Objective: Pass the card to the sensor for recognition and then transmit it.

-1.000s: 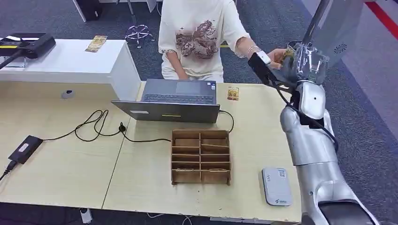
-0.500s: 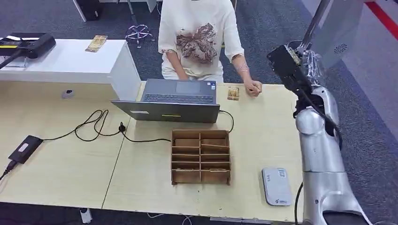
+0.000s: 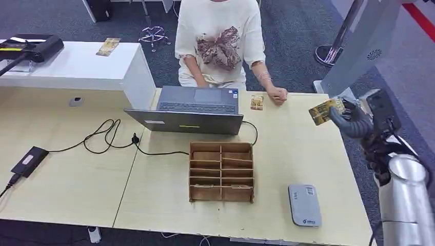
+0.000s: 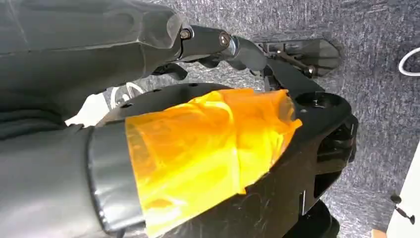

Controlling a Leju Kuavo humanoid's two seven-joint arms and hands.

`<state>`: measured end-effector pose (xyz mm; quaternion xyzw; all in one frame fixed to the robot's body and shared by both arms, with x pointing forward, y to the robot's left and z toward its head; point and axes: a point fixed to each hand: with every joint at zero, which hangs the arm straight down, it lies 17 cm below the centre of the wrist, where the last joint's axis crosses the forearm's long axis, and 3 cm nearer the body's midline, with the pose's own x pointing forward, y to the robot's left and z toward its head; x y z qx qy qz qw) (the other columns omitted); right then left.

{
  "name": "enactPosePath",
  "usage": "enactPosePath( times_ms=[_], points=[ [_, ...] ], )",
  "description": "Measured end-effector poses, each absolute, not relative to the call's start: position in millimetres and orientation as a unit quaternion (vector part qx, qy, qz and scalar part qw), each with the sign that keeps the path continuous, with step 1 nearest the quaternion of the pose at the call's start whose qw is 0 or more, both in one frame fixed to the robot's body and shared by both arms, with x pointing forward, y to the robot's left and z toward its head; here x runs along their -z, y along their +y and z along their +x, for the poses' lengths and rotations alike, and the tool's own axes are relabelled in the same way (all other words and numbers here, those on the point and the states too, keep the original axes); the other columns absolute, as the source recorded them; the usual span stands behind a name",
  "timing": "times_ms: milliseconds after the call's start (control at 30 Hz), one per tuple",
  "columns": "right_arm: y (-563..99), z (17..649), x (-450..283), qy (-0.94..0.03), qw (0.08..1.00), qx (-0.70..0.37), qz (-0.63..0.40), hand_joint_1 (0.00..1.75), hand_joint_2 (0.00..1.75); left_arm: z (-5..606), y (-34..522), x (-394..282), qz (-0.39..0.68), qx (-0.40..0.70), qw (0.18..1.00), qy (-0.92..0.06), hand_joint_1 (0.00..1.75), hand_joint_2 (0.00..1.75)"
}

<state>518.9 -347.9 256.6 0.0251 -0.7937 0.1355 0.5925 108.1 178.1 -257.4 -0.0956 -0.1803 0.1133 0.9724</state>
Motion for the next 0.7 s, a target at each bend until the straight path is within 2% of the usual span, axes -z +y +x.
enactPosePath(
  times_ms=[167,333,700],
  points=[
    [-396.0,472.2,-210.4,-0.764,0.632,-0.127,0.033,1.75,1.75,107.8,179.8,257.2,-0.095,-0.122,0.971,-0.184,0.00,0.00],
    [-416.5,428.2,-176.3,-0.741,0.658,-0.132,0.026,1.75,1.75,107.1,181.1,257.5,-0.094,-0.130,0.970,-0.183,0.00,0.00],
    [-402.0,386.6,-134.3,-0.699,0.691,-0.181,0.031,1.75,1.75,107.4,181.5,257.4,-0.093,-0.131,0.970,-0.184,0.00,0.00]
  ],
)
